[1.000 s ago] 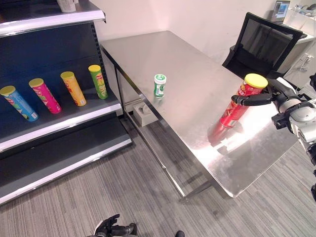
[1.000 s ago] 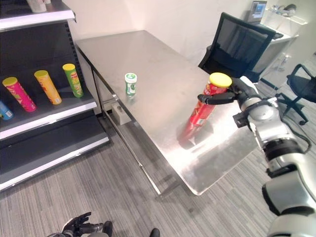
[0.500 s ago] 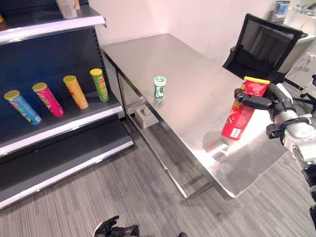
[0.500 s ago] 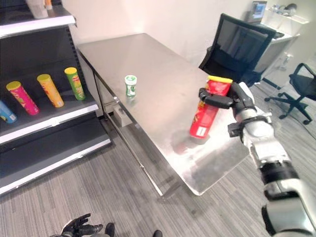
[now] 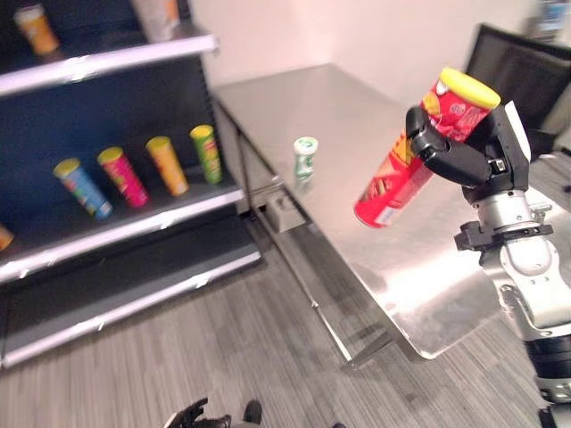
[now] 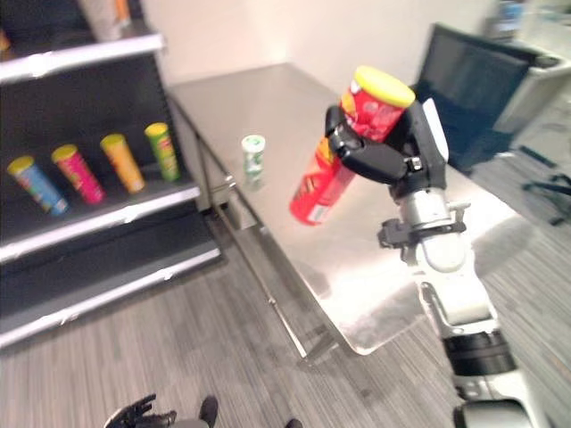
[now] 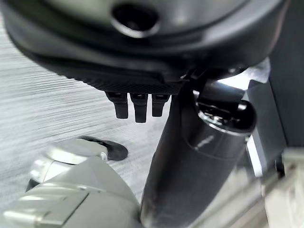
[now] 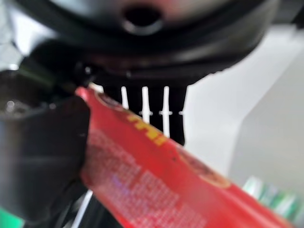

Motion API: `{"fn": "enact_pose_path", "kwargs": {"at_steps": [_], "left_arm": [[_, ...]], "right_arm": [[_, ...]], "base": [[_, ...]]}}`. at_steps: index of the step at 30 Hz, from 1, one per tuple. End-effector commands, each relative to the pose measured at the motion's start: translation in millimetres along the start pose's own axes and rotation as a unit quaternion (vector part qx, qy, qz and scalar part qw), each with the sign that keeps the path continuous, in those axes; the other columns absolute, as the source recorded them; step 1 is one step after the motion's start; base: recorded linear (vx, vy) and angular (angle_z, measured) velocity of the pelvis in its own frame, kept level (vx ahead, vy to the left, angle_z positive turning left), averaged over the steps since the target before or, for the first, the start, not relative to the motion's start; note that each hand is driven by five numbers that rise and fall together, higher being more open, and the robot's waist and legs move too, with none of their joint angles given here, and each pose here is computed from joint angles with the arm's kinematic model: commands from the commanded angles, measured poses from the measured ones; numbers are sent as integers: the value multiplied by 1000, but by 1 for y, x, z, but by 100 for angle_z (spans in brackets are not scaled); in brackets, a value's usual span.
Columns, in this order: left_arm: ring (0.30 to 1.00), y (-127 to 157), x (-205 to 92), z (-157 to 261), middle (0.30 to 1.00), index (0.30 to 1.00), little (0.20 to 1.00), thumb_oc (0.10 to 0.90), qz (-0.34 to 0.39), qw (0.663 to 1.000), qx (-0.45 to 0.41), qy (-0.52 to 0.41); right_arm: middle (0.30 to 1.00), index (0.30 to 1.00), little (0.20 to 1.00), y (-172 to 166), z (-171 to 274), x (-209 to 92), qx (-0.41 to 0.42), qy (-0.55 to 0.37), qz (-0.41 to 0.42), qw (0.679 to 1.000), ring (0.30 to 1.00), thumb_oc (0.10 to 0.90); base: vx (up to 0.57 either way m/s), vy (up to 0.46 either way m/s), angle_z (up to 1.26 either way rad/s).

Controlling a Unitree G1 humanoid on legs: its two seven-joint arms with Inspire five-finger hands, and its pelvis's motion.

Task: Put the goods on the table back onto the shelves and tidy them up.

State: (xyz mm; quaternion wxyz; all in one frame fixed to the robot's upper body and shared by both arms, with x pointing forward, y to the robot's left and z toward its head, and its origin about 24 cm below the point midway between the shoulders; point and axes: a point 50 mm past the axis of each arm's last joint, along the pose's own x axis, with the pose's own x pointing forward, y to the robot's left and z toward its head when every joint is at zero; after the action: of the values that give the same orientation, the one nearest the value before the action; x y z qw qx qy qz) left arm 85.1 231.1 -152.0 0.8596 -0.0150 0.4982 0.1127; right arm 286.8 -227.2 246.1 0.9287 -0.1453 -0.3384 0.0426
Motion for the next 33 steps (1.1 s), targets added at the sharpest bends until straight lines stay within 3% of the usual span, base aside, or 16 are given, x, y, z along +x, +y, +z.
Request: {"fn": "enact_pose_path", "kwargs": {"at_steps": [1, 11, 19, 24, 33], "left_arm": [[900, 15, 1, 6, 900, 900, 900, 800, 29, 1000, 10, -2], [900, 17, 0, 1, 900, 900, 900, 800, 33, 999, 28, 5], [900, 33, 6, 41, 900, 900, 900, 800, 51, 994, 84, -46], [900, 26, 7, 47, 900, 900, 900, 800, 30, 992, 111, -54], [900, -3, 8, 43, 900, 900, 900, 800, -11, 993, 96, -61]], "right_arm": [[300, 300, 300, -13, 89, 23, -34, -229, -33, 972, 300, 400], [300, 300, 300, -9, 78, 8, -106, -196, -33, 974, 300, 400], [300, 300, 300, 1, 67, -4, -124, -180, -45, 975, 300, 400], [300, 300, 300, 0, 67, -11, -138, -176, -43, 974, 300, 400], [300, 300, 300, 34, 49, -8, -116, -152, 35, 981, 300, 400]], "base": [[-187, 79, 140], [-59, 349, 73], [34, 476, 53], [162, 245, 33], [325, 24, 48]]}}
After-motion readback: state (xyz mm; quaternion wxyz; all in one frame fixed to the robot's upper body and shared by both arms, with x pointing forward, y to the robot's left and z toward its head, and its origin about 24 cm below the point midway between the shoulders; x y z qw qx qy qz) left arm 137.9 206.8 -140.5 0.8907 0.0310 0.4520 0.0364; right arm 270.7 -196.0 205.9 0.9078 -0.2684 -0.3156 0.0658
